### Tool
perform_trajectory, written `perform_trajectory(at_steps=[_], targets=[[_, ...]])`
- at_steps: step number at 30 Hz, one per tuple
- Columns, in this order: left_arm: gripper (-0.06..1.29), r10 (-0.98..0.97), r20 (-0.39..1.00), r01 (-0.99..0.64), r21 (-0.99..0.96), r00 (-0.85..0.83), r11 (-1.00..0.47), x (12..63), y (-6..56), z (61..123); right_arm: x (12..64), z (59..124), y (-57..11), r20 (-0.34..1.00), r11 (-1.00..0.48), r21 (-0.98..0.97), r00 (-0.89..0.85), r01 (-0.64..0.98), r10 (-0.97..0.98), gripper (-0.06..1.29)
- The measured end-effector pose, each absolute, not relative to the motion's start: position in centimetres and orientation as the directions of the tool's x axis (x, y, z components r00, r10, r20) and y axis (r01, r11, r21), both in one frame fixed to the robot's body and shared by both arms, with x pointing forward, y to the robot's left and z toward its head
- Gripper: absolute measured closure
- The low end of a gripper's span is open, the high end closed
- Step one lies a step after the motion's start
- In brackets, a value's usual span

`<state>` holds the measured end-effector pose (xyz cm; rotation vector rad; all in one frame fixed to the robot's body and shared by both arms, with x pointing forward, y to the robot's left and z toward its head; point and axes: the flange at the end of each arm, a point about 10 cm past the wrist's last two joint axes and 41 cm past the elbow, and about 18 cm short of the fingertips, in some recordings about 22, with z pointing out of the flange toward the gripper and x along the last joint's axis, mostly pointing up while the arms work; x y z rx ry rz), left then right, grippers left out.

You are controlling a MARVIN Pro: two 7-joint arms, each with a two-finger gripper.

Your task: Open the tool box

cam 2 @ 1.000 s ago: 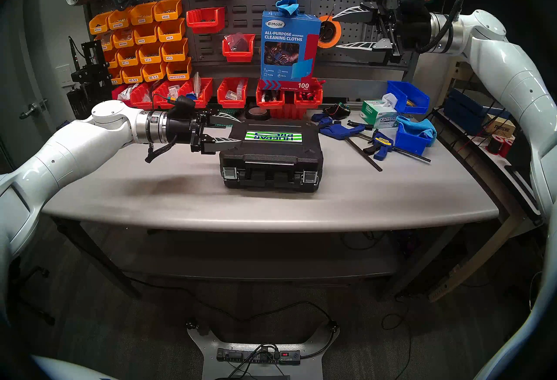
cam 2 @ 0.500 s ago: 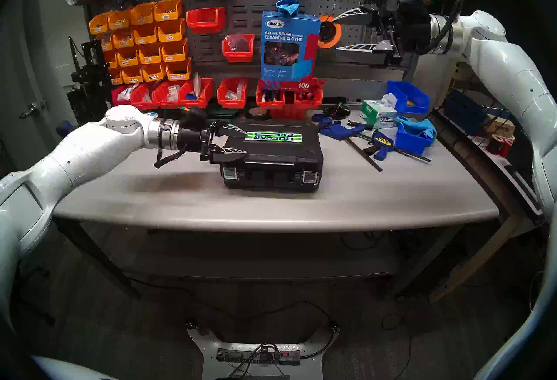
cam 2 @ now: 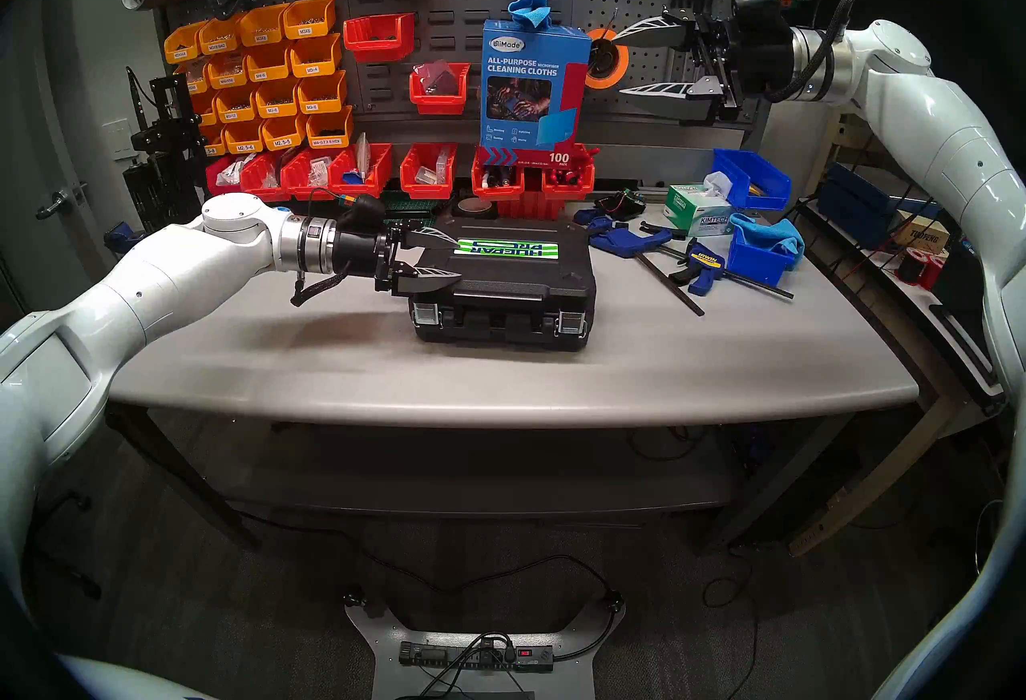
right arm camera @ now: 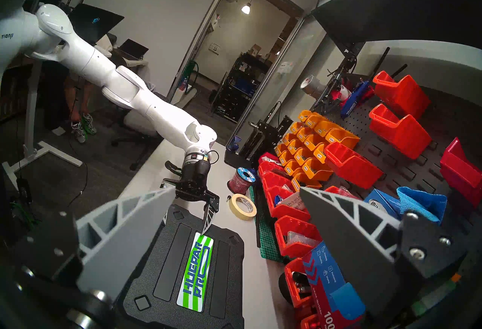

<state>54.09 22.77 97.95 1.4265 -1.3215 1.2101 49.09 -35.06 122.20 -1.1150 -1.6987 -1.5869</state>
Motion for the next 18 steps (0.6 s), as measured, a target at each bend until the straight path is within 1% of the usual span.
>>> perform_trajectory(at_steps=[9, 18], targets=[[0.0, -0.183, 0.983, -0.993, -0.028, -0.006, -0.115, 54.7, 22.6, 98.0, 49.1, 122.3, -35.1, 0.842, -0.043, 0.52, -0.503, 0.853, 0.196, -0.01], [0.0, -0.14, 0.99, -0.996, -0.022, -0.01, -0.086, 54.7, 22.6, 100.1, 49.0, 122.6, -35.1, 0.838, -0.045, 0.527, -0.511, 0.848, 0.191, -0.01]])
